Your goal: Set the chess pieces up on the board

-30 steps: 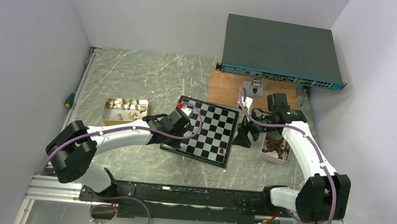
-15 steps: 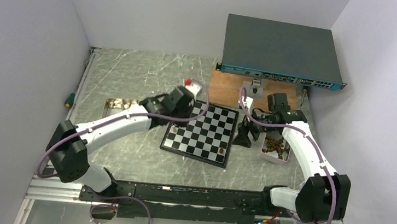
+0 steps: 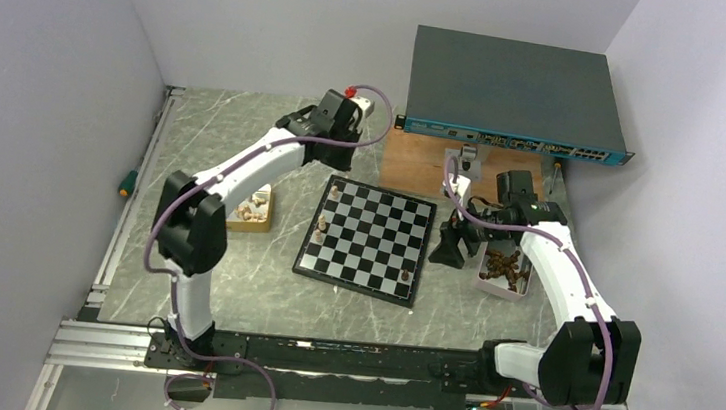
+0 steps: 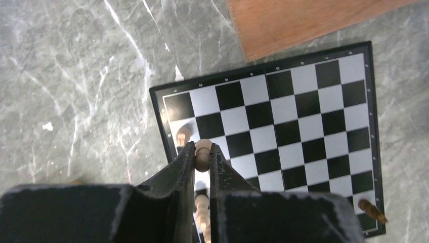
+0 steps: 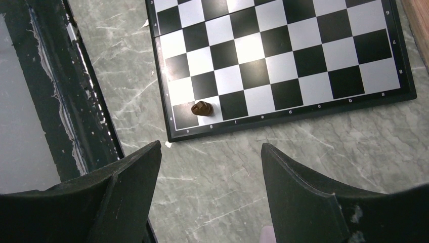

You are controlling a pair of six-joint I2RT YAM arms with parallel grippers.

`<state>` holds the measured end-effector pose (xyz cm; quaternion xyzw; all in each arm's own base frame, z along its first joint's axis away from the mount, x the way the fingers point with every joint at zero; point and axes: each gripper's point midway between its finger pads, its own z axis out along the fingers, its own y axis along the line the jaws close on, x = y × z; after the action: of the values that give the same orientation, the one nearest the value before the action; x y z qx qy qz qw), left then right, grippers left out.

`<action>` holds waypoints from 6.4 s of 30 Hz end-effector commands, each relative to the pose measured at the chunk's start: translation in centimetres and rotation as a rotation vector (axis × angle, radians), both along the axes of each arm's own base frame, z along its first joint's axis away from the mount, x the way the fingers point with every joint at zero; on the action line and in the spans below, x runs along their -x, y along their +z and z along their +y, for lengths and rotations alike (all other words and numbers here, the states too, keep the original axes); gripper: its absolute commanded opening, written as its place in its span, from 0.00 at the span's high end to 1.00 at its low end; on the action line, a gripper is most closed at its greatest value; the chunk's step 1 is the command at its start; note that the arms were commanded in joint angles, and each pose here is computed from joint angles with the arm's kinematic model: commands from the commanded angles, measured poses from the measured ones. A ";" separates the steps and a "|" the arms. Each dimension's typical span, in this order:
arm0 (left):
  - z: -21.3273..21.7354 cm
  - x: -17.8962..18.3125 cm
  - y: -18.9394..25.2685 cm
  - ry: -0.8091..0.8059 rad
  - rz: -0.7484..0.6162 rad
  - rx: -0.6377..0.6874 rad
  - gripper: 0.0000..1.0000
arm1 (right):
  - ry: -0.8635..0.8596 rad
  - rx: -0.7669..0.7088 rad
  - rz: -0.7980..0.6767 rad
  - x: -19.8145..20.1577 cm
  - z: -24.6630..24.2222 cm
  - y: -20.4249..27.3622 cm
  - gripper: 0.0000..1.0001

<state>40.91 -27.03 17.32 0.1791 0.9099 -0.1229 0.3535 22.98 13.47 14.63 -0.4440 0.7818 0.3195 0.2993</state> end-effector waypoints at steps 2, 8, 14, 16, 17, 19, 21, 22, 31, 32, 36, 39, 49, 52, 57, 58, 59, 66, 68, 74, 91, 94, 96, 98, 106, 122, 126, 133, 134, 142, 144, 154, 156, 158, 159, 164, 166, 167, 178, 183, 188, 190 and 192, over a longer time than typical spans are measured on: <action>-1.2 -1.9 -1.6 -0.073 0.029 -0.043 1.00 | -0.001 -0.021 -0.022 -0.6 -0.1 1.1 0.25; -1.9 -3.0 -4.8 -0.100 0.062 -0.066 1.00 | -0.009 -0.021 -0.013 -0.8 -0.3 1.0 0.25; -2.8 -3.5 -6.7 -0.120 0.092 -0.054 1.00 | -0.009 -0.026 -0.001 -1.0 -0.3 0.8 0.25; -3.0 -3.7 -7.1 -0.124 0.095 -0.054 1.00 | -0.009 -0.027 0.002 -1.0 -0.2 0.7 0.25; -3.1 -3.8 -7.3 -0.126 0.097 -0.055 1.00 | -0.008 -0.028 0.002 -1.0 -0.2 0.7 0.25; -3.2 -4.0 -7.7 -0.128 0.100 -0.060 1.00 | -0.008 -0.028 0.005 -1.0 -0.2 0.7 0.25; -3.3 -4.2 -8.1 -0.128 0.104 -0.064 1.00 | -0.008 -0.027 0.005 -1.0 -0.2 0.7 0.25; -3.3 -4.3 -8.4 -0.127 0.109 -0.069 1.00 | -0.009 -0.026 0.005 -1.0 -0.3 0.7 0.25; -2.8 -4.1 -9.9 -0.123 0.131 -0.100 1.00 | -0.010 -0.026 0.005 -1.1 -0.3 0.6 0.25; -2.7 -4.0 -10.2 -0.122 0.137 -0.104 1.00 | -0.010 -0.026 0.004 -1.1 -0.3 0.7 0.25; -2.6 -3.7 -11.0 -0.121 0.156 -0.113 1.00 | -0.011 -0.026 0.008 -1.0 -0.3 0.6 0.25; -2.5 -3.6 -11.4 -0.121 0.165 -0.118 1.00 | -0.012 -0.025 0.008 -1.0 -0.3 0.6 0.25; -2.3 -3.6 -12.1 -0.120 0.175 -0.133 1.00 | -0.013 -0.023 0.010 -1.0 -0.4 0.5 0.25; -2.1 -3.4 -12.3 -0.119 0.183 -0.143 0.99 | -0.014 -0.023 0.007 -1.1 -0.4 0.5 0.25; -1.8 -3.2 -12.7 -0.115 0.188 -0.153 0.99 | -0.014 -0.023 0.007 -1.0 -0.4 0.5 0.25; -1.7 -3.2 -12.8 -0.115 0.190 -0.155 0.99 | -0.014 -0.023 0.008 -1.0 -0.4 0.5 0.25; -1.8 -3.2 -12.8 -0.116 0.191 -0.157 0.98 | -0.014 -0.023 0.008 -1.0 -0.4 0.5 0.25; -1.6 -3.0 -13.0 -0.118 0.200 -0.162 0.98 | -0.015 -0.023 0.005 -1.0 -0.4 0.6 0.25; -1.6 -2.9 -13.3 -0.119 0.207 -0.164 0.97 | -0.014 -0.023 0.004 -1.0 -0.4 0.6 0.25; -1.5 -2.6 -13.7 -0.116 0.221 -0.165 0.94 | -0.017 -0.023 0.003 -1.0 -0.5 0.6 0.25; -1.5 -3.0 -12.7 -0.101 0.212 -0.164 0.66 | -0.015 -0.026 -0.003 -1.0 -0.5 0.8 0.25; -1.6 -3.3 -12.0 -0.097 0.202 -0.156 0.61 | -0.015 -0.027 0.000 -0.9 -0.5 0.7 0.25; -1.9 -3.6 -11.1 -0.095 0.191 -0.140 0.58 | -0.015 -0.028 -0.004 -1.0 -0.5 0.8 0.25; -2.1 -4.0 -9.8 -0.091 0.169 -0.121 0.55 | -0.014 -0.027 -0.004 -0.9 -0.4 0.8 0.25; -1.9 -5.1 -3.7 -0.051 0.095 0.040 0.50 | -0.013 -0.030 -0.004 -0.9 -0.4 0.9 0.25; 6.0 -2.2 6.7 0.100 -0.120 0.330 0.47 | -0.002 -0.040 -0.007 -0.9 -0.3 1.2 0.25; 10.4 0.0 6.0 0.190 -0.126 0.276 0.48 | 0.000 -0.045 -0.004 -0.9 -0.2 1.2 0.25; 17.6 4.8 1.7 0.344 -0.097 0.100 0.54 | 0.005 -0.049 0.008 -1.1 -0.1 1.1 0.25; 18.2 5.4 1.1 0.350 -0.087 0.087 0.55 | 0.004 -0.049 0.011 -1.1 -0.1 1.1 0.25; 23.1 6.4 -2.9 0.468 -0.041 -0.016 0.69 | 0.008 -0.055 0.019 -1.3 0.0 1.1 0.25; 23.8 6.4 -3.8 0.499 -0.011 -0.010 0.74 | 0.008 -0.055 0.021 -1.3 0.0 1.0 0.25; 25.6 5.4 -7.4 0.617 0.123 0.021 0.82 | 0.007 -0.050 0.017 -1.3 -0.1 1.0 0.25; 25.7 5.3 -7.9 0.630 0.138 0.016 0.82 | 0.007 -0.048 0.017 -1.3 -0.1 0.9 0.25; 25.8 5.1 -8.4 0.640 0.151 0.012 0.81 | 0.005 -0.046 0.019 -1.3 -0.1 0.9 0.25; 25.9 5.1 -8.7 0.645 0.160 0.005 0.81 | 0.005 -0.046 0.019 -1.3 -0.1 0.9 0.25; 26.3 4.6 -9.8 0.673 0.209 -0.023 0.81 | 0.005 -0.046 0.021 -1.4 -0.1 0.8 0.25; 26.4 4.4 -9.9 0.680 0.210 -0.030 0.81 | 0.005 -0.046 0.025 -1.4 -0.1 0.8 0.25; 26.5 4.3 -9.9 0.684 0.210 -0.030 0.80 | 0.007 -0.046 0.025 -1.3 -0.1 0.8 0.25; 27.0 4.1 -11.1 0.714 0.250 -0.054 0.77 | 0.005 -0.042 0.030 -1.5 -0.2 0.7 0.25; 27.1 4.4 -12.0 0.725 0.280 -0.069 0.77 | 0.006 -0.043 0.032 -1.5 -0.2 0.7 0.25; 27.0 4.5 -12.5 0.724 0.297 -0.071 0.76 | 0.006 -0.043 0.033 -1.5 -0.2 0.7 0.25; 26.9 4.6 -12.8 0.723 0.308 -0.072 0.74 | 0.007 -0.044 0.033 -1.5 -0.1 0.7 0.25; 27.0 4.6 -13.0 0.724 0.313 -0.074 0.73 | 0.006 -0.043 0.034 -1.5 -0.2 0.7 0.25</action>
<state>35.55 -0.36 3.85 -0.1507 0.9639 0.0136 0.2192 23.75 13.04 13.91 -0.4235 0.7927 0.3426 0.2738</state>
